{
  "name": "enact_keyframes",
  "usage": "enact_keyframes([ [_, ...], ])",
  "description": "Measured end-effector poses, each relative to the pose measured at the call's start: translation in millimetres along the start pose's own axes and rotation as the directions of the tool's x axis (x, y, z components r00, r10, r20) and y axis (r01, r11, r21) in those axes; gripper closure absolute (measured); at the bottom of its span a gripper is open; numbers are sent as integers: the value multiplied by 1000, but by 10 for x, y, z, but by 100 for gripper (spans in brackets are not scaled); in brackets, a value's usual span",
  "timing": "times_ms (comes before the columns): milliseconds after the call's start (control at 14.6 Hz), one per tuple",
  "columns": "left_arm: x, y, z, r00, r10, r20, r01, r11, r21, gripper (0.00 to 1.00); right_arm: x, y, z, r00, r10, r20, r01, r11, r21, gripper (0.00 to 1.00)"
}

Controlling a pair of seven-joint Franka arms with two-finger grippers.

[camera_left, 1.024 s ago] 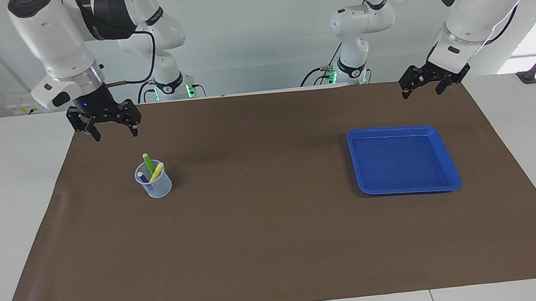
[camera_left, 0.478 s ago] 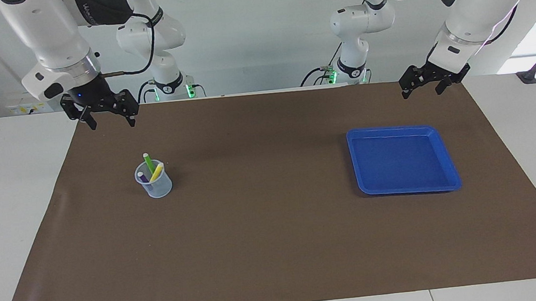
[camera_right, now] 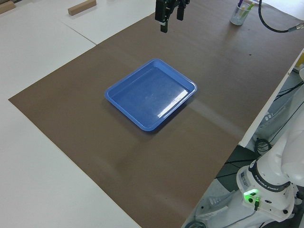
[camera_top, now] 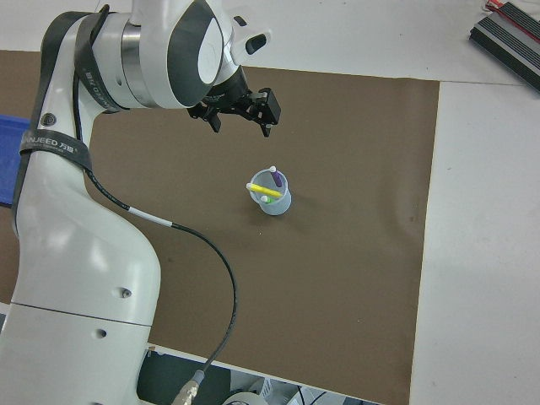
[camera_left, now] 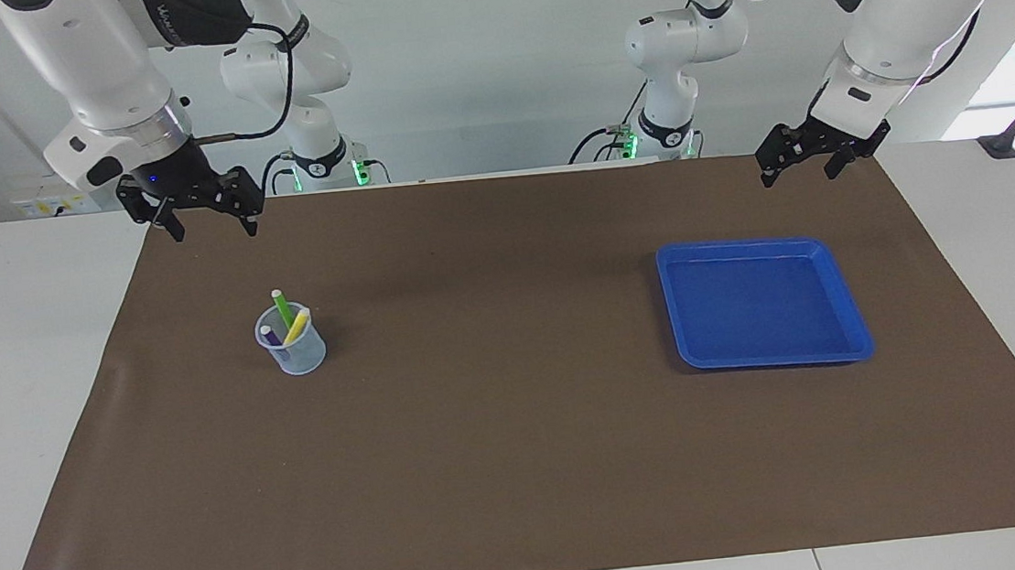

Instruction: Transfer and insert pens with both arms

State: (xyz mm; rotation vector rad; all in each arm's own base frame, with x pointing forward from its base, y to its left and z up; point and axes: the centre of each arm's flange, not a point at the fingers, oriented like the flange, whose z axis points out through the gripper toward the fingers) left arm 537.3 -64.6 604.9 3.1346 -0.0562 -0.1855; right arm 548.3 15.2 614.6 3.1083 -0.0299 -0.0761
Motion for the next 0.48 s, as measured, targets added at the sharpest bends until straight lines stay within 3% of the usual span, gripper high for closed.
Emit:
enact_keyframes([
  [478,-1,0,-1,1000,0,0,0,1000,0,0,-2,-29,3,1000,-5,1,5,1000,0,0],
])
